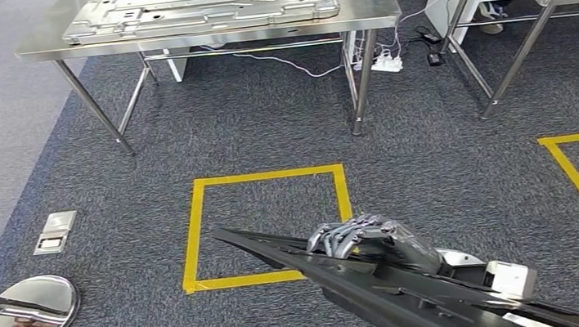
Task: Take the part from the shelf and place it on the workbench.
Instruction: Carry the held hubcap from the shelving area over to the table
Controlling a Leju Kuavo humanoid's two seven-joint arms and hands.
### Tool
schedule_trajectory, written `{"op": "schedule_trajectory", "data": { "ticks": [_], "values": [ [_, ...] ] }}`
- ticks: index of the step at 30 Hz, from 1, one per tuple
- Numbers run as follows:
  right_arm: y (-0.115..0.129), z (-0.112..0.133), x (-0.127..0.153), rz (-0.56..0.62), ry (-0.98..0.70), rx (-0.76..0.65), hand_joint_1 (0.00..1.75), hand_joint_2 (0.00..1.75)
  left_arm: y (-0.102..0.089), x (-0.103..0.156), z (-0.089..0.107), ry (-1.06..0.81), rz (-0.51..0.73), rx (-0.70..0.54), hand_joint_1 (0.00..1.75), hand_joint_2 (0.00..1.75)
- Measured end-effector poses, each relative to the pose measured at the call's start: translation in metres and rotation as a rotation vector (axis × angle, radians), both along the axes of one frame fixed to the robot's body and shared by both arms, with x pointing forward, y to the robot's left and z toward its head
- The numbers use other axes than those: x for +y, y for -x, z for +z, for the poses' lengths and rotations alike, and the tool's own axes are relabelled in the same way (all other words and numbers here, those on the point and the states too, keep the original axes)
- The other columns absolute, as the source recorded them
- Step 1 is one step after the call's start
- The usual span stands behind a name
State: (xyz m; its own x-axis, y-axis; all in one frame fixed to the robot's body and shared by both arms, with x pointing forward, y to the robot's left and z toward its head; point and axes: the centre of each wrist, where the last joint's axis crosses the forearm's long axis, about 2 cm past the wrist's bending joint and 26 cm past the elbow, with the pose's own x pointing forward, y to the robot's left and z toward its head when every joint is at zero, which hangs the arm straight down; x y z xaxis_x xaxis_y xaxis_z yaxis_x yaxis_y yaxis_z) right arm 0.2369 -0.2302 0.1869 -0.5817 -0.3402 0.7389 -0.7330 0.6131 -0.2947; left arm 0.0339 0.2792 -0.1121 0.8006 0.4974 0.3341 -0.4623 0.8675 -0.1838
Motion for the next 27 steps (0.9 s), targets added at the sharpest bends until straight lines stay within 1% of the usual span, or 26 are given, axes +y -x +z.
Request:
{"op": "schedule_trajectory", "data": {
  "ticks": [27],
  "values": [
    [-0.0005, 0.0017, 0.004, 0.002, -0.022, 0.001, 1.75, 1.75, 0.0004, 0.0, 0.0, 0.0, 0.001, 0.006, 0.0, 0.0]
  ]
}}
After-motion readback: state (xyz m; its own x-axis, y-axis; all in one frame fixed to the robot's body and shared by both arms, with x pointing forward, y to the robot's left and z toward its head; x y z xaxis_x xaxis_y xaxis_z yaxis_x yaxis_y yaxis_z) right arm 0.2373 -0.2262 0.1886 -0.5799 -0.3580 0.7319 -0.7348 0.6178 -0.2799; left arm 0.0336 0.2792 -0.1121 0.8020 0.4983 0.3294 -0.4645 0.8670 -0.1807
